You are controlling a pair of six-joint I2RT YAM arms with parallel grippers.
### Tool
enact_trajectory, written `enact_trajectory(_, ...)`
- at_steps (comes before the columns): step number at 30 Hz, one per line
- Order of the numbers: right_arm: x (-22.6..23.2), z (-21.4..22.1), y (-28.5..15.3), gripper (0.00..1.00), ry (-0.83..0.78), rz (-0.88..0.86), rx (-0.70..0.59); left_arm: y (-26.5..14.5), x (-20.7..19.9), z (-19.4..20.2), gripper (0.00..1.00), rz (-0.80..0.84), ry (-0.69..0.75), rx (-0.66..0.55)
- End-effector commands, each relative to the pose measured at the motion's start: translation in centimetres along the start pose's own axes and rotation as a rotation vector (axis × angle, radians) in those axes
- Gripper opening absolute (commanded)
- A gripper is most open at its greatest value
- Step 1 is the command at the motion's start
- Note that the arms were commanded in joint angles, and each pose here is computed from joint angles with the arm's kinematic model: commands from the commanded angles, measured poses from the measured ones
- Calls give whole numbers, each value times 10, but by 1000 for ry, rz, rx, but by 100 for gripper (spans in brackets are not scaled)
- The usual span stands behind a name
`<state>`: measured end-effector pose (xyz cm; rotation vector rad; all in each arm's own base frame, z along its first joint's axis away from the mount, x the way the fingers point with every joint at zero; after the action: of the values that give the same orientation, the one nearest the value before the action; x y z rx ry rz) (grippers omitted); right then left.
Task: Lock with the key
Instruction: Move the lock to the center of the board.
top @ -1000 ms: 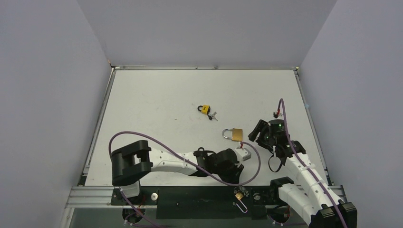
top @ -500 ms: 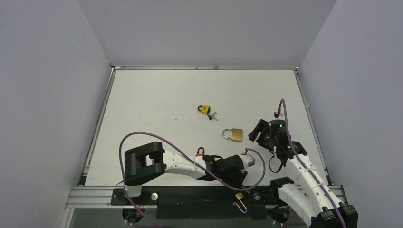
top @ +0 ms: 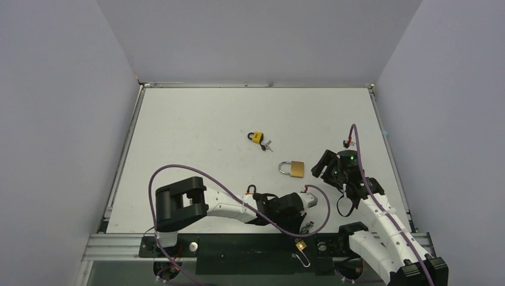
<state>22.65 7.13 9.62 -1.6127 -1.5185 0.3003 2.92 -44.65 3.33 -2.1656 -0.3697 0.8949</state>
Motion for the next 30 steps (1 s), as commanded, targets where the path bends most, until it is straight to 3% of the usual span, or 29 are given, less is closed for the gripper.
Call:
enact_trajectory(1,6,-4,-4,64,-26,-39,-21,-31,9,-34,0,-4,-5,-106)
enact_trajectory(9,19,-1,-3,64,-54,-99,-20,-70,54,-84,0,-34,-29,-198)
enact_trajectory(25,26,19,5,64,-83,-98,12,-84,135,-166,0,-93,-113,-281)
enact_trajectory(30,30,29,6,64,-102,-104,32,-85,147,-185,30,-121,-139,-300)
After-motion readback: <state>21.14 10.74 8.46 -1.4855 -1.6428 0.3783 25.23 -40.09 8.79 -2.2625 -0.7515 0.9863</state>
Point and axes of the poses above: each gripper's point midway between its finger pads, its own y axis out along the fingers, its own x axis along the line the jaws close on, z = x × y, the point moved 1 cm from there along -y, back along the fingers, and after that the axes turned 2 degrees about -y, right-handed, at the moved point
